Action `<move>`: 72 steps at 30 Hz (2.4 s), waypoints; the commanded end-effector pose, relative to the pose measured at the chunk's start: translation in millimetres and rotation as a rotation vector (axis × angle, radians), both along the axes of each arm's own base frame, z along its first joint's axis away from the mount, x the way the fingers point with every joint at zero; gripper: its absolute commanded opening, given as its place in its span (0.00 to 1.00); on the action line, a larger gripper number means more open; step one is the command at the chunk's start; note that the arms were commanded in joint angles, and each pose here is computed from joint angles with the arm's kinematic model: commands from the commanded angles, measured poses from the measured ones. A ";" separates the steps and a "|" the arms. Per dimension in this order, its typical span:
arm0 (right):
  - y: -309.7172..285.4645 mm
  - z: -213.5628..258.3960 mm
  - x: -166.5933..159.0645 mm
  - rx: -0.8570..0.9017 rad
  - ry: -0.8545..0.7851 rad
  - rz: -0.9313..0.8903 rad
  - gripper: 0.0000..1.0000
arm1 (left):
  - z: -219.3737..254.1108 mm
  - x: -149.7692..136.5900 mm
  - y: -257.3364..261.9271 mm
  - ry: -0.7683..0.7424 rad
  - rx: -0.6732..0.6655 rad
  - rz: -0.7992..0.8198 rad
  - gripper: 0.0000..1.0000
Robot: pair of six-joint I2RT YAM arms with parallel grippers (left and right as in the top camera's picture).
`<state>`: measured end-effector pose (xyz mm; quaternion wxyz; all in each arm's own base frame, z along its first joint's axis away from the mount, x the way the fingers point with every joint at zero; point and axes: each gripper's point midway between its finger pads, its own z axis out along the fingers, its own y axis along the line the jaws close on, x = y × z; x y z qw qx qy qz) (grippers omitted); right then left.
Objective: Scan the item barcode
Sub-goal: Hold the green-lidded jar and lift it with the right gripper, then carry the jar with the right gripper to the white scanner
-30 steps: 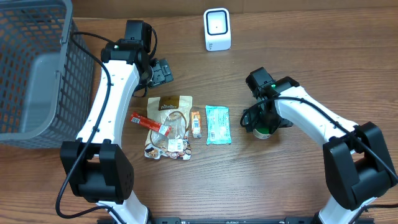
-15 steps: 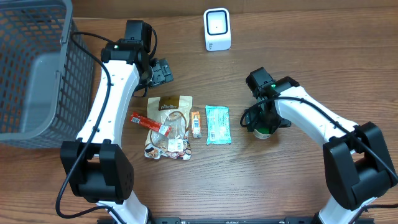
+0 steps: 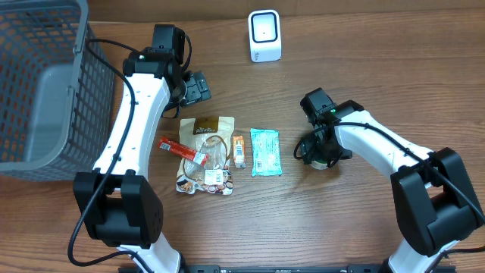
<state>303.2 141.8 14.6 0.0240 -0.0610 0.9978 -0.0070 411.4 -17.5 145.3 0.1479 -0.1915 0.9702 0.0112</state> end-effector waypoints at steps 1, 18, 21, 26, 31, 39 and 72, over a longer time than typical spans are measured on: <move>0.2 -0.9 -0.5 0.002 -0.002 0.001 0.71 | 10.3 2.3 1.4 -0.028 0.010 -0.008 1.00; 18.2 50.6 24.3 0.075 -0.083 0.003 0.26 | 10.3 2.3 1.5 -0.028 0.010 -0.008 1.00; 22.9 77.5 34.1 0.098 -0.130 0.004 0.20 | 10.3 2.3 1.4 -0.028 0.010 -0.008 1.00; 30.5 125.3 47.5 0.134 -0.192 0.007 0.20 | 10.3 2.3 1.4 -0.028 0.010 -0.008 1.00; 50.9 165.0 56.4 0.245 -0.231 0.025 0.23 | 10.3 2.3 1.4 -0.028 0.010 -0.008 1.00; 59.9 229.8 58.2 0.306 -0.249 0.036 0.28 | 10.5 3.0 1.4 -0.031 0.010 -0.008 1.00; 129.9 215.5 284.8 0.415 -0.942 -0.021 0.04 | 10.5 3.0 1.4 -0.031 0.010 -0.008 1.00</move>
